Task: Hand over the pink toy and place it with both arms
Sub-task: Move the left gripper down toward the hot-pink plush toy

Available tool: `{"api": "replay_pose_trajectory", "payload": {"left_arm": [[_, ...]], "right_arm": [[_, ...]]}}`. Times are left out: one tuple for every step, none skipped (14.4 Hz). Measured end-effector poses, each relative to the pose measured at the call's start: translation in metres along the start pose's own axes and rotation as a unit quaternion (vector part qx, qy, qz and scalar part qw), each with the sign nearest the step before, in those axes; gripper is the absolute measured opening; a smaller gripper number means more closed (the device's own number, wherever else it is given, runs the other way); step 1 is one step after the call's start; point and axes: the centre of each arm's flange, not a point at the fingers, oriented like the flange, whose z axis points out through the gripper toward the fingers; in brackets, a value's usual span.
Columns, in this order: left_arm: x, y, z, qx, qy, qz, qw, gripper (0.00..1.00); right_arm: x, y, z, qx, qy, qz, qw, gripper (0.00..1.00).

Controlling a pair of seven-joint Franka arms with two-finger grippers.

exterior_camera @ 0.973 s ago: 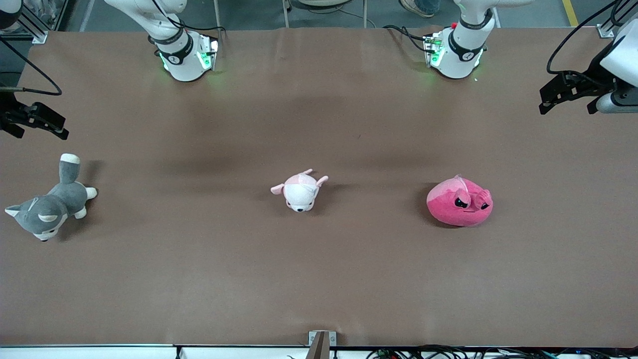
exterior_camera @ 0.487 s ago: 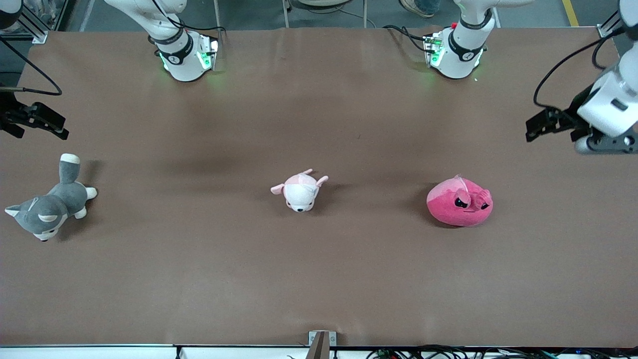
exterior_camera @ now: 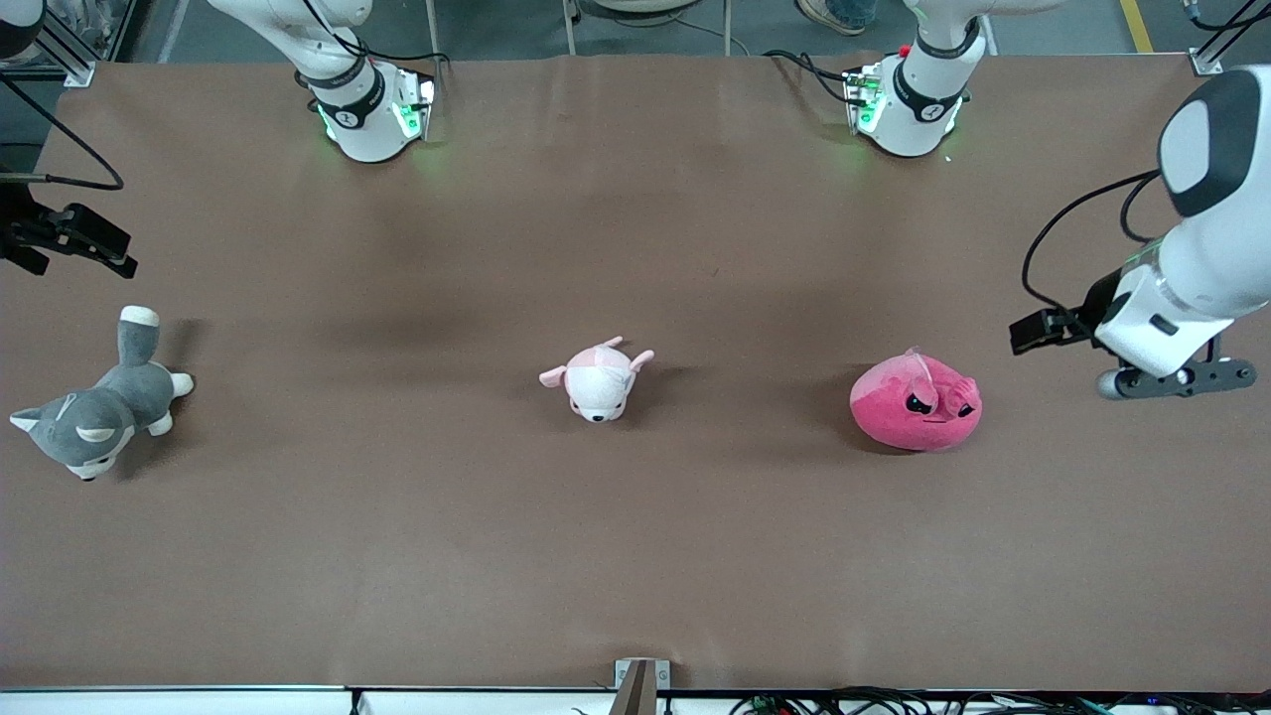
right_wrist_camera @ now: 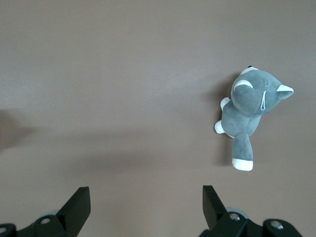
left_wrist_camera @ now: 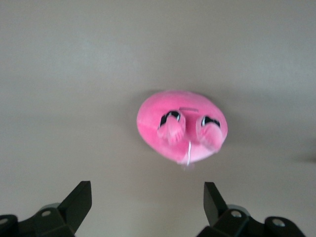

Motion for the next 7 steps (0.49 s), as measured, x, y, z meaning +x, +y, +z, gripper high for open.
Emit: {"api": "replay_pose_trajectory", "payload": {"left_arm": [[0.003,0.001,0.013,-0.001,0.006,-0.004,1.000,1.00],[0.006,0.001,0.027,-0.002,0.008,-0.012,1.000,1.00],[0.008,0.002,0.039,-0.003,0.009,-0.023,1.000,1.00],[0.010,0.004,0.051,-0.003,0.007,-0.031,0.999,0.98],[0.012,0.006,0.061,-0.003,0.005,-0.037,0.999,0.96],[0.014,0.008,0.068,-0.004,0.005,-0.040,0.999,0.96],[0.017,0.008,0.075,-0.004,0.005,-0.043,0.999,0.91]], "right_arm": [[0.000,0.000,0.000,0.000,0.000,0.000,1.000,1.00],[0.000,0.000,0.000,0.000,0.000,0.000,1.000,1.00],[0.000,0.000,0.000,0.000,0.000,0.000,1.000,1.00],[0.000,0.000,0.000,0.000,0.000,0.000,1.000,1.00],[0.000,0.000,0.000,0.000,0.001,0.000,1.000,1.00],[0.000,0.000,0.000,0.000,0.001,0.000,1.000,1.00],[0.000,0.000,0.000,0.000,0.000,0.000,1.000,1.00]]}}
